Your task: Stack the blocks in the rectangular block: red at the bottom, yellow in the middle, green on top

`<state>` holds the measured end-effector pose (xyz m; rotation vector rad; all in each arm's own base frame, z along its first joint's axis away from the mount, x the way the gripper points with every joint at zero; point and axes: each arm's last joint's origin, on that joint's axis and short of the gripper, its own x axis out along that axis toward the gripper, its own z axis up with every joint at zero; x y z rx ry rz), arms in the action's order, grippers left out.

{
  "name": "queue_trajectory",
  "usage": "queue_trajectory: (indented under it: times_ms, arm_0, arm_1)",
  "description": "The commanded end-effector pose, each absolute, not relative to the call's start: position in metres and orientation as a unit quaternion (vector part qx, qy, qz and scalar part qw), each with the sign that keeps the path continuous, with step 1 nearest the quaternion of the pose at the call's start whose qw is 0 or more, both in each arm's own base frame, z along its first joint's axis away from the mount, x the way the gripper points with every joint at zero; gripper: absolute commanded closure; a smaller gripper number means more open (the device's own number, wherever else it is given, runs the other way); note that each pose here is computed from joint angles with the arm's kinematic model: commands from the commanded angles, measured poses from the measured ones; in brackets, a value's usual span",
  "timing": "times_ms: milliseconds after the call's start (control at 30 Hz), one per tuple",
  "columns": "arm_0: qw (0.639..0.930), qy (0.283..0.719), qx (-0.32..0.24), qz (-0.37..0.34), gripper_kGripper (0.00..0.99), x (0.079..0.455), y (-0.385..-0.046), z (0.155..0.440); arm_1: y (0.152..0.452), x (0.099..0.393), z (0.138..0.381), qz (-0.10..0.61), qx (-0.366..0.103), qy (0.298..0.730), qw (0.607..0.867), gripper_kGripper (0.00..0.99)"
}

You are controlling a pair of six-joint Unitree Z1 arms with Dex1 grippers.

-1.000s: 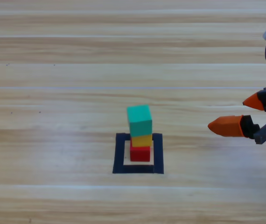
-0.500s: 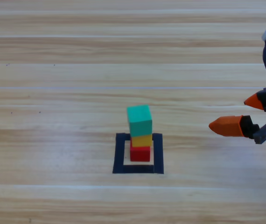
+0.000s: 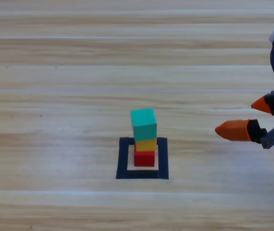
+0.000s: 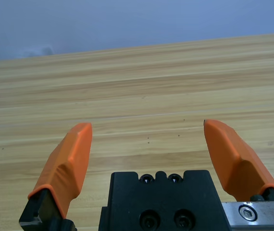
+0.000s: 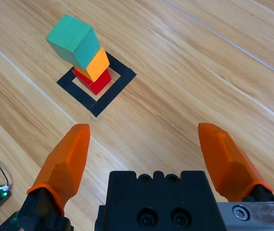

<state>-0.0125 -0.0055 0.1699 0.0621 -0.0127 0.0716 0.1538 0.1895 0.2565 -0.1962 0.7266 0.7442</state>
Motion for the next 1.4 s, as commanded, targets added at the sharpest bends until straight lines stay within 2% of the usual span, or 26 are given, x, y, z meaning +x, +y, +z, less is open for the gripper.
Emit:
queue_trajectory:
  times_ms: [33, 300, 333, 367, 433, 467, 567, 667, 800, 1033, 1200, 1400]
  arm_0:
    - [0.992, 0.008, 0.087, 0.088, 0.0, -0.012, -0.004, 0.16]
    - [0.996, 0.003, 0.082, 0.042, 0.0, -0.013, -0.002, 0.16]
    - [0.997, 0.008, 0.063, 0.036, 0.0, -0.013, -0.001, 0.159]
    - [0.999, -0.013, 0.03, 0.036, 0.0, -0.013, 0.0, 0.164]
    - [0.992, -0.114, 0.04, 0.037, 0.0, -0.014, 0.003, 0.193]
    - [0.991, -0.125, 0.039, 0.031, 0.0, -0.011, 0.004, 0.201]
    - [0.995, -0.074, 0.064, -0.013, 0.0, 0.006, 0.002, 0.214]
    - [0.99, -0.052, 0.093, -0.089, 0.0, 0.034, -0.007, 0.264]
    - [0.972, -0.007, 0.126, -0.197, 0.0, 0.076, -0.027, 0.292]
    - [0.929, 0.057, 0.186, -0.314, 0.0, 0.115, -0.069, 0.298]
    - [0.908, 0.106, 0.221, -0.341, 0.0, 0.132, -0.099, 0.305]
    - [0.888, 0.155, 0.237, -0.362, 0.0, 0.149, -0.12, 0.299]
  arm_1:
    - [0.189, 0.161, 0.248, 0.342, -0.098, 0.357, 0.864, 0.0]
    - [0.189, 0.16, 0.248, 0.342, -0.097, 0.357, 0.864, 0.0]
    - [0.189, 0.16, 0.248, 0.343, -0.097, 0.357, 0.864, 0.0]
    - [0.189, 0.161, 0.248, 0.342, -0.097, 0.357, 0.864, 0.0]
    - [0.189, 0.16, 0.248, 0.342, -0.097, 0.357, 0.864, 0.0]
    - [0.189, 0.16, 0.248, 0.342, -0.097, 0.357, 0.864, 0.0]
    - [0.189, 0.16, 0.248, 0.343, -0.097, 0.357, 0.864, 0.0]
    - [0.189, 0.161, 0.248, 0.343, -0.097, 0.358, 0.863, 0.0]
    - [0.189, 0.161, 0.248, 0.343, -0.097, 0.358, 0.863, 0.0]
    - [0.189, 0.16, 0.248, 0.343, -0.097, 0.358, 0.863, 0.0]
    - [0.189, 0.16, 0.248, 0.343, -0.096, 0.357, 0.863, 0.0]
    - [0.189, 0.16, 0.248, 0.343, -0.096, 0.357, 0.863, 0.0]
